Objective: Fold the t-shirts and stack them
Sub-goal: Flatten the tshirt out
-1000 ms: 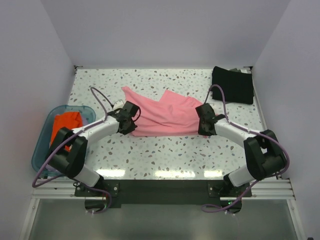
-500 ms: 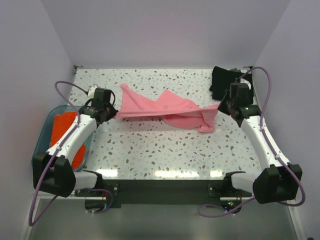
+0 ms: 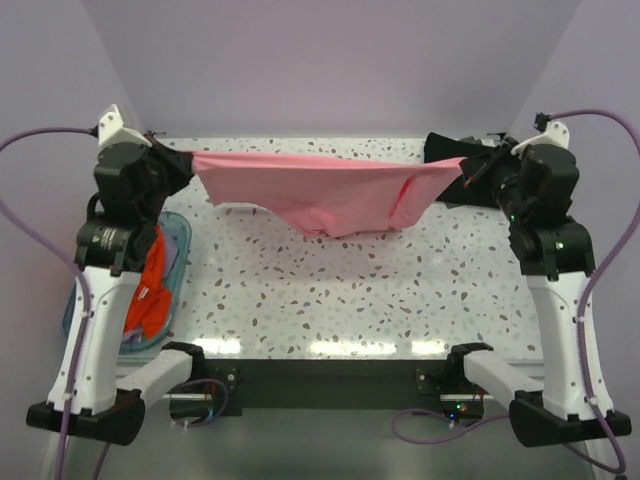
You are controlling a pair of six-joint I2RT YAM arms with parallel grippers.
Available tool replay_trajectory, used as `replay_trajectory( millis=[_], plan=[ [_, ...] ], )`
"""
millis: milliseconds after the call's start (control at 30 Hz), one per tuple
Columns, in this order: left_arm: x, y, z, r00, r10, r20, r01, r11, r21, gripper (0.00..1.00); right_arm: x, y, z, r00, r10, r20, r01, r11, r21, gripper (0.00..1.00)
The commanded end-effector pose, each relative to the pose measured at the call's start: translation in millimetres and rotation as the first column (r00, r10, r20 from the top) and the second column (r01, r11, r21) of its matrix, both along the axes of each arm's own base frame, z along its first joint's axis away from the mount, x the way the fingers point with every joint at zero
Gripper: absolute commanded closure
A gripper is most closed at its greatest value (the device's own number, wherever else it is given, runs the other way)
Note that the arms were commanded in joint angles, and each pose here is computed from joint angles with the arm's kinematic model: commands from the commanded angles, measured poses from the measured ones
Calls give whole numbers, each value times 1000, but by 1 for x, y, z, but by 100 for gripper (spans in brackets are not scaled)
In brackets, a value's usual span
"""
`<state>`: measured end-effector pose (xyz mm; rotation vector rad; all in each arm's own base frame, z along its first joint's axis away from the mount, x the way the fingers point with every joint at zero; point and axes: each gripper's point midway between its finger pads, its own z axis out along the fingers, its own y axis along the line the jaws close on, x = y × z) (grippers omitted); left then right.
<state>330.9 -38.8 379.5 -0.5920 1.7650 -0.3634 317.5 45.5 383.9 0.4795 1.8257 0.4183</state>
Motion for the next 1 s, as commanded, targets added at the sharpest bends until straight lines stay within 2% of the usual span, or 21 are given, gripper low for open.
replay_trajectory(
  millis=[0,167,267,300,367,400,500,567,633,667,700,733,767,800,833,867,900,967],
  plan=[
    [-39,12,65,989,3,149,-7,999,31,100,-47,-15,63,990,-31,138,35,999,-25,100],
    [-59,12,103,973,-12,232,9,1000,14,100,-74,-19,104,975,-20,223,36,997,-67,100],
    [-51,8,119,968,-18,250,19,1000,0,100,-68,-12,128,964,32,265,-7,995,-95,100],
    [-48,7,126,964,-20,264,22,1000,-4,100,-54,-8,135,962,50,268,-23,994,-104,100],
    [-26,2,126,964,-26,263,31,999,-13,100,-37,0,138,958,101,268,-69,990,-124,100],
    [-16,0,124,965,-30,261,36,999,-15,100,-11,6,134,959,122,256,-91,987,-129,100],
    [30,-15,109,969,-71,237,80,996,-29,100,31,19,130,944,185,272,-147,977,-152,100],
    [69,-25,96,968,-97,233,108,994,-32,100,73,31,110,941,237,241,-203,966,-158,100],
    [106,-31,89,965,-106,241,114,993,-23,100,105,37,110,927,254,274,-214,962,-167,100],
    [119,-30,84,967,-101,235,108,994,-20,100,136,42,85,937,270,222,-238,958,-162,100],
    [129,-26,98,959,-93,269,103,994,-24,100,147,44,96,928,280,245,-243,955,-171,100],
    [155,-32,86,958,-124,259,136,990,-27,100,158,46,97,926,288,245,-247,951,-186,100],
    [166,-32,88,956,-128,265,142,989,-36,100,183,49,77,933,295,206,-260,949,-179,100],
    [170,-26,119,937,-118,328,139,989,-40,100,184,48,102,922,292,255,-248,950,-192,100],
    [192,-30,107,942,-139,307,159,986,-42,100,189,48,109,918,292,270,-243,949,-199,100],
    [197,-33,115,932,-161,324,184,982,-42,100,194,48,127,905,287,314,-229,951,-209,100],
    [192,-28,154,902,-156,403,184,982,-31,100,193,47,135,902,282,328,-220,952,-213,100],
    [203,-28,162,888,-172,427,204,979,-31,100,191,45,155,886,273,374,-199,954,-225,100]
  ],
)
